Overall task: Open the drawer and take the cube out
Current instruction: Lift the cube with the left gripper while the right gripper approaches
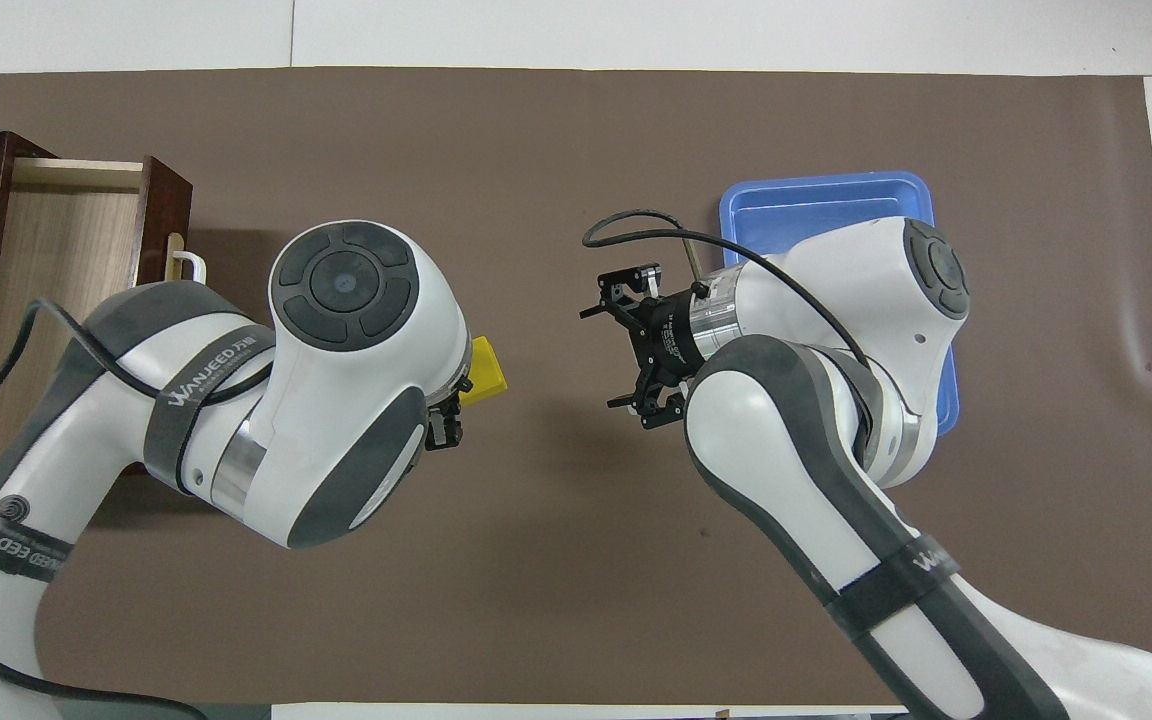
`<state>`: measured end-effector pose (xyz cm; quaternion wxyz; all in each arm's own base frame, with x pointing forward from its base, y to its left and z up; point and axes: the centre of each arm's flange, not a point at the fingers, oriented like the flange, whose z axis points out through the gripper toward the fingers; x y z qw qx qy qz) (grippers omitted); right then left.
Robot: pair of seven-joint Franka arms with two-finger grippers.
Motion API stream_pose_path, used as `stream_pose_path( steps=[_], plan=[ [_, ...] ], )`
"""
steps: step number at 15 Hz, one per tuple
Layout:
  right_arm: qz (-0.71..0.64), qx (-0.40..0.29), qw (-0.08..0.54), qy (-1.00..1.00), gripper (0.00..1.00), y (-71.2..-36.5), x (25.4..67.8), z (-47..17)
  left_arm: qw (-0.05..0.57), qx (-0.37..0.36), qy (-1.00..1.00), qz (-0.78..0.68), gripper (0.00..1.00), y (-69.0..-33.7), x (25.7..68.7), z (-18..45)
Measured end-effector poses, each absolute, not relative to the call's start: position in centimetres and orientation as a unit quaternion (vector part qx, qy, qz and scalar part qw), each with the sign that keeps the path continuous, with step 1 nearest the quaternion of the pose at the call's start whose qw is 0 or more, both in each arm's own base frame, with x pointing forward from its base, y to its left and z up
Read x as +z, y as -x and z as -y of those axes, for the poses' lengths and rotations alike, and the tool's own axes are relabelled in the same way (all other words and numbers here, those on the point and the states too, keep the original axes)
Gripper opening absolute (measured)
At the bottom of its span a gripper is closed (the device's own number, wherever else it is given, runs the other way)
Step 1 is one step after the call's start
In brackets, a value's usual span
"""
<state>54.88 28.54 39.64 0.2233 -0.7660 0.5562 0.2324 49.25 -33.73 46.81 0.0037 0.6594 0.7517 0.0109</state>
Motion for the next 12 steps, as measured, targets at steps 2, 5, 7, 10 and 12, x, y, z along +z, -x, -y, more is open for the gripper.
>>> stream_pose_path(
  steps=[2, 5, 7, 10, 12],
  plan=[
    [-0.554, 0.256, 0.225, 0.759, 1.00, -55.4, 39.4, -29.1, 0.018, 0.012, -0.655, -0.755, 0.55, -50.0, 46.3, 33.5],
    [-0.553, 0.263, 0.229, 0.757, 1.00, -56.0, 39.0, -30.0, 0.030, 0.014, -0.652, -0.757, 0.55, -50.5, 46.1, 33.3],
    [-0.546, 0.264, 0.228, 0.762, 1.00, -56.1, 38.4, -30.8, 0.029, 0.014, -0.652, -0.758, 0.55, -50.5, 45.9, 33.2],
    [-0.530, 0.259, 0.233, 0.773, 1.00, -56.2, 38.4, -32.2, 0.027, 0.013, -0.652, -0.758, 0.55, -50.3, 45.1, 33.1],
    [-0.525, 0.256, 0.239, 0.775, 1.00, -56.9, 38.7, -32.9, 0.026, 0.013, -0.652, -0.757, 0.55, -50.2, 44.5, 33.0]
  ],
)
